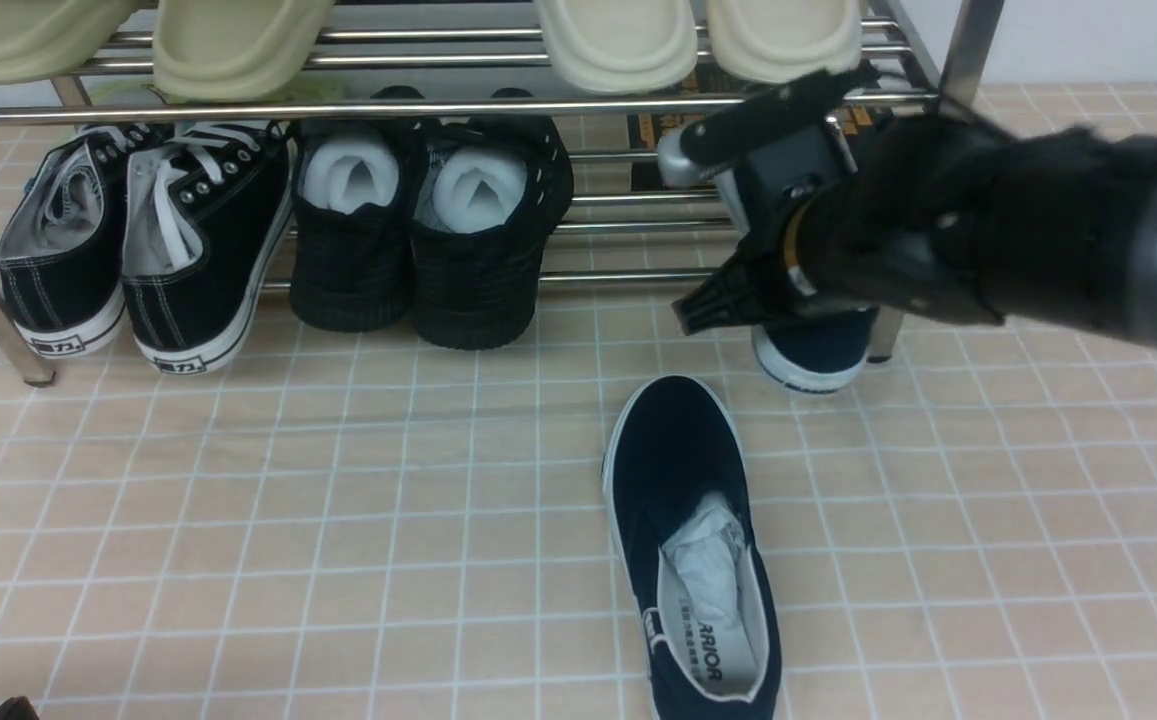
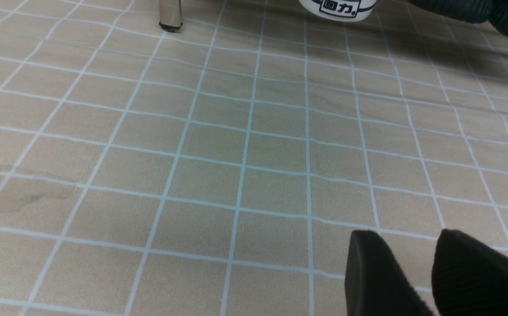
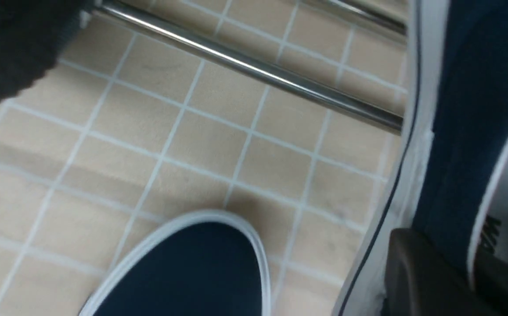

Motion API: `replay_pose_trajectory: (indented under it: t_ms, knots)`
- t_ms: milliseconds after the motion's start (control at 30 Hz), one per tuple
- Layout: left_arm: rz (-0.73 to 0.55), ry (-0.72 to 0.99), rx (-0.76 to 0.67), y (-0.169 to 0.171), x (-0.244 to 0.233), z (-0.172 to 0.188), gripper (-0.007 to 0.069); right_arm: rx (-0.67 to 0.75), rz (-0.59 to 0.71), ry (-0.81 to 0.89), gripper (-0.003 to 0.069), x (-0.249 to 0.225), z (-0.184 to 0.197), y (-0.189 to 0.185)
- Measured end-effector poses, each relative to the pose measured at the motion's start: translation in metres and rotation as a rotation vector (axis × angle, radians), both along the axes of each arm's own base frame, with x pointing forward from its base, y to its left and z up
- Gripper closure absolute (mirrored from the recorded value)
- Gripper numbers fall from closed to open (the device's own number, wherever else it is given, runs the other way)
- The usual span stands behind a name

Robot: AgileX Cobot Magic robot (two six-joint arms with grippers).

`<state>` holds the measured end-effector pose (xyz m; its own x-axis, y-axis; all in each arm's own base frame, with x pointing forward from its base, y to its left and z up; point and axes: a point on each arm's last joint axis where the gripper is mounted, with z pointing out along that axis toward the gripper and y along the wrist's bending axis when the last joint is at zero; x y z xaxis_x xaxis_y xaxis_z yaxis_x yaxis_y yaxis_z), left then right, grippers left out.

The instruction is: Take the shoes off the shelf from the light coffee tablecloth by hand.

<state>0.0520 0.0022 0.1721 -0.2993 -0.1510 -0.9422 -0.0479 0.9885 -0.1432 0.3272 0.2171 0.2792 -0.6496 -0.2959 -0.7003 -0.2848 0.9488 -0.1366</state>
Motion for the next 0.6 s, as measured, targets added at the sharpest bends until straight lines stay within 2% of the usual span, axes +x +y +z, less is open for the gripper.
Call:
replay_pose_trajectory:
  t_ms: [133, 300, 433, 600]
  knots:
    - [0.0, 0.0, 0.0, 0.0, 0.0, 0.0, 0.0385, -0.042, 0.032, 0.074, 0.0642, -0.03, 0.023, -0.003]
    - [0.0, 0.0, 0.0, 0.0, 0.0, 0.0, 0.0385, -0.079, 0.051, 0.23, 0.0642, -0.053, 0.029, -0.01]
    - [0.0, 0.0, 0.0, 0.0, 0.0, 0.0, 0.0385, -0.087, 0.07, 0.32, 0.0642, -0.064, 0.025, -0.013]
    - [0.0, 0.0, 0.0, 0.0, 0.0, 0.0, 0.0385, -0.077, 0.103, 0.426, 0.0642, -0.076, 0.001, -0.013]
